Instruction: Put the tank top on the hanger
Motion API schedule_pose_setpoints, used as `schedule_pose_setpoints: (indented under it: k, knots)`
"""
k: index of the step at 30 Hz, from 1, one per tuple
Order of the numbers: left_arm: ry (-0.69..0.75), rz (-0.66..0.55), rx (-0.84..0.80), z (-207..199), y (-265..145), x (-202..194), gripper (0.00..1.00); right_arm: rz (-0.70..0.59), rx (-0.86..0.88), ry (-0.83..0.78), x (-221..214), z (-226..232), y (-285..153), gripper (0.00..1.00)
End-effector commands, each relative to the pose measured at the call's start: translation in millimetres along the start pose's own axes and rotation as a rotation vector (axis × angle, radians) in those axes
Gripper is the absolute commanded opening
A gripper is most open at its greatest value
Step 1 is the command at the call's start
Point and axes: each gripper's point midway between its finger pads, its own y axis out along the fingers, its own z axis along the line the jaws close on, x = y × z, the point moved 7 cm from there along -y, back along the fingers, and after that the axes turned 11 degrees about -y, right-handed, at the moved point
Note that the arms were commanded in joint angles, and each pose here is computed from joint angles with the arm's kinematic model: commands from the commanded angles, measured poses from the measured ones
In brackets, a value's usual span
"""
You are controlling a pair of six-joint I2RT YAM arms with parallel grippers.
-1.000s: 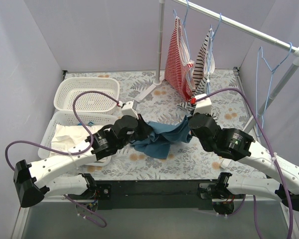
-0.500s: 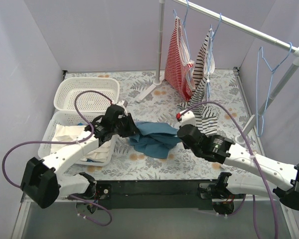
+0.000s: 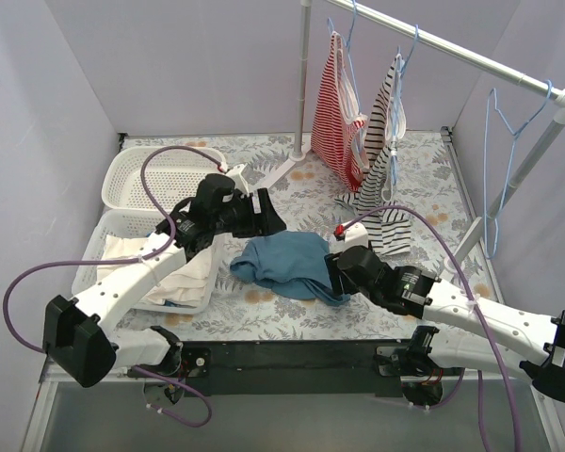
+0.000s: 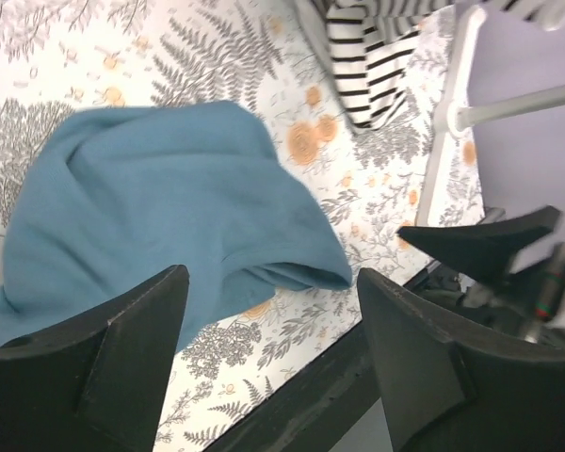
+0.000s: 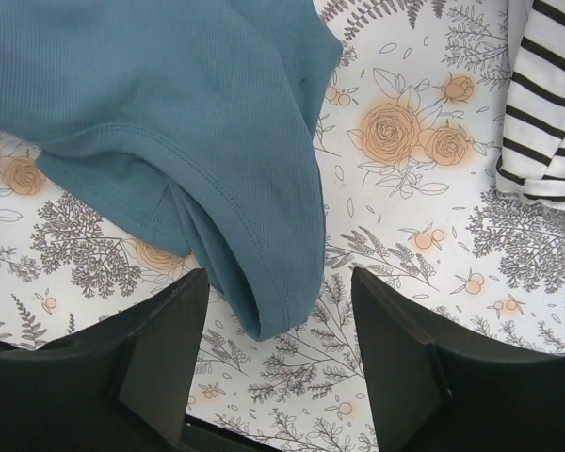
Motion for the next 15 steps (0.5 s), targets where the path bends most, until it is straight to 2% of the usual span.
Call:
schedule_pose_setpoints:
  k: [1, 6, 8, 9, 11, 12, 15]
  knots:
    - [0.081, -0.039, -0.074, -26, -31, 15, 0.73, -0.044, 0.008, 0.067, 1, 1, 1, 0.71]
    - [0.153, -0.062, -0.192, -68, -51, 27, 0.69, -0.045, 0.048, 0.085, -6, 7, 7, 0.71]
    - [0.208, -0.144, -0.194, -97, -61, 41, 0.69, -0.046, 0.065, 0.092, -10, 10, 10, 0.72]
    - [0.251, -0.123, -0.199, -117, -52, 30, 0.69, -0.037, 0.069, 0.092, -16, 10, 12, 0.72]
    - [0.311, -0.176, -0.253, -159, -65, 37, 0.69, -0.041, 0.082, 0.105, -19, 12, 15, 0.72]
    - [0.334, -0.158, -0.234, -172, -46, 28, 0.69, -0.030, 0.087, 0.104, -27, 13, 18, 0.72]
    - [0.392, -0.258, -0.280, -226, -52, 31, 0.69, -0.019, 0.089, 0.115, -37, 14, 23, 0.72]
